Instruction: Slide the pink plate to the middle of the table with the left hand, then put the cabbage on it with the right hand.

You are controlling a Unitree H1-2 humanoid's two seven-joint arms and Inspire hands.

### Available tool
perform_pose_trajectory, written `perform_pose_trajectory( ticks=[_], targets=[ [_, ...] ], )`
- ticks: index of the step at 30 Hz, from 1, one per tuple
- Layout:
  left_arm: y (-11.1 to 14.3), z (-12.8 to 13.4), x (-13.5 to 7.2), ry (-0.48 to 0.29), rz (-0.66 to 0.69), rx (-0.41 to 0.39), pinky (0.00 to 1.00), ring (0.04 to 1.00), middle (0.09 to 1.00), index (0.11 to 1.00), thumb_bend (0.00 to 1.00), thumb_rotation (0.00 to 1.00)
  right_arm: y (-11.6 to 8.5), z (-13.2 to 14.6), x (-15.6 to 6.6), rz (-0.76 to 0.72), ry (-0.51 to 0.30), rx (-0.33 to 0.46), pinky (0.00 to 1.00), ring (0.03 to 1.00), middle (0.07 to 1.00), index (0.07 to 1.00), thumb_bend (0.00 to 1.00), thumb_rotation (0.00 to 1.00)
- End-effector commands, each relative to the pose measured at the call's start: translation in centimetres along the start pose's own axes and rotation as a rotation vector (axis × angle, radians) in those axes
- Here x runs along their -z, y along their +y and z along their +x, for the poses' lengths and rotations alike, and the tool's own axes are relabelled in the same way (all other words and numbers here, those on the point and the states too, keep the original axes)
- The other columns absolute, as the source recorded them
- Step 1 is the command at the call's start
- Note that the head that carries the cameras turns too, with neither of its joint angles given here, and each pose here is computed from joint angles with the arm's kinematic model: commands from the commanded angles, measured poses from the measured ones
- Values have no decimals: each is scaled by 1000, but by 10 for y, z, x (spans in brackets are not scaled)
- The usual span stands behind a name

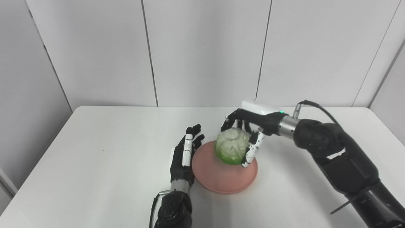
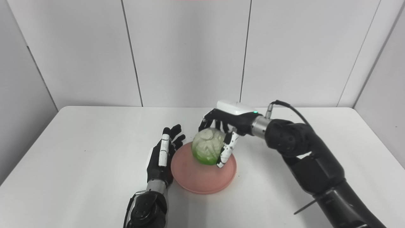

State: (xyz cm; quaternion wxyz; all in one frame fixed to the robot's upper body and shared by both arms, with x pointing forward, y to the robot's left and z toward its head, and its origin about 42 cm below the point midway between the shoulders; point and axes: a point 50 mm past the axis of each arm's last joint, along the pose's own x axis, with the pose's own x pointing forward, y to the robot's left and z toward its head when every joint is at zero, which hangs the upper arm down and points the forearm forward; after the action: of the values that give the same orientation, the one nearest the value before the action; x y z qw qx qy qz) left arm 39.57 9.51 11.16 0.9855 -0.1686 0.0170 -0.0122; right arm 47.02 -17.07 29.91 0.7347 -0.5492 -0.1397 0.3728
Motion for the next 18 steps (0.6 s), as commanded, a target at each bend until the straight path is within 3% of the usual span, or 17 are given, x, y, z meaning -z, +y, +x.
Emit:
perform_pose_trajectory(
  ticks=[1, 5, 11, 18],
  targets=[
    [1, -25, 43, 182, -43, -72, 920, 817, 880, 750, 647, 886, -19, 5, -10, -56, -47, 58, 332, 394, 448, 518, 528, 0],
    [1, -25, 44, 181, -38, -61, 850, 830, 880, 756, 650, 888, -5, 15, -5, -56, -48, 45, 367, 413, 462, 507, 529, 0],
    [0, -25, 45, 189, -43, -54, 843, 843, 890, 754, 657, 892, 15, 25, 5, -82, -31, 6, 379, 425, 471, 502, 529, 0],
    [0, -27, 46, 203, -64, -66, 837, 831, 884, 762, 663, 881, 30, 26, 12, -94, -24, -7, 290, 344, 424, 520, 526, 0]
  ],
)
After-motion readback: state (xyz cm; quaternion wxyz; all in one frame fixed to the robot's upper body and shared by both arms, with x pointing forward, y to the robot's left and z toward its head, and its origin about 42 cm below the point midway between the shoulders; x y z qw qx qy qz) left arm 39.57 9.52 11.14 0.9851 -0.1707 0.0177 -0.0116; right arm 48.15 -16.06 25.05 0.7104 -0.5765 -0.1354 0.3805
